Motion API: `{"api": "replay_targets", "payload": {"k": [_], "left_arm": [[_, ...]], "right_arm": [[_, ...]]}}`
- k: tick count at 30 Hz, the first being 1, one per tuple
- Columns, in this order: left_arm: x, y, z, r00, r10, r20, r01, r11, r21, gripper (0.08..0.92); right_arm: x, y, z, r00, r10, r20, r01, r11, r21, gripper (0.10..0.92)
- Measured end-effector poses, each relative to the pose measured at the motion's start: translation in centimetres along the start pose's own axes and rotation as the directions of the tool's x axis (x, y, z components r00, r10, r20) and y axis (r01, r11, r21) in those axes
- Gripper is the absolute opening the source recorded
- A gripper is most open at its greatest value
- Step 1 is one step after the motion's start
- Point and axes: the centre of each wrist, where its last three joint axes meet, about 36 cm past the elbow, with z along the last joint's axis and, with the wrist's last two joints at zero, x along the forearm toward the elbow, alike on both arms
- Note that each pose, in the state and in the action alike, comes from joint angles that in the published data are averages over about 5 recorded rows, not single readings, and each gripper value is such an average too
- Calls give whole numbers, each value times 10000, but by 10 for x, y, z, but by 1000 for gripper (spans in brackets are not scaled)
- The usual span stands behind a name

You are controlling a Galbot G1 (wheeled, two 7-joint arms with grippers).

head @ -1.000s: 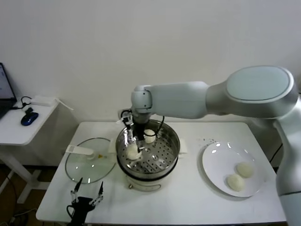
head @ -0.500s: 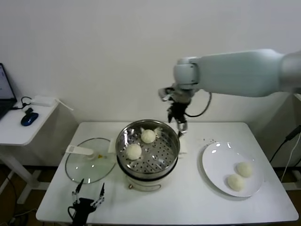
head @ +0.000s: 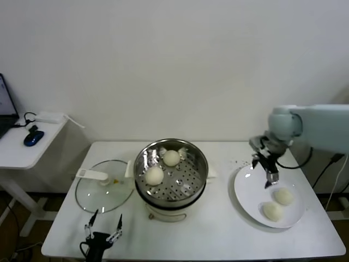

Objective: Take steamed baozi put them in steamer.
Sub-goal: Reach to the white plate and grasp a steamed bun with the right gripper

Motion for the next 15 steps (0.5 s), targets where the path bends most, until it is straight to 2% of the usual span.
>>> {"api": "replay_targets", "payload": {"k": [7,15], "left_arm": [[0,-1,2,10000,-28,-76,28,10000,-28,823],[-2,-2,3,9999,-16,-133,16,10000,-45,823]], "right_arm": [[-62,22,23,9998,-27,172,35,9990,-454,823],[-98,38,39,9998,-65,162,79,9964,-848,823]]}}
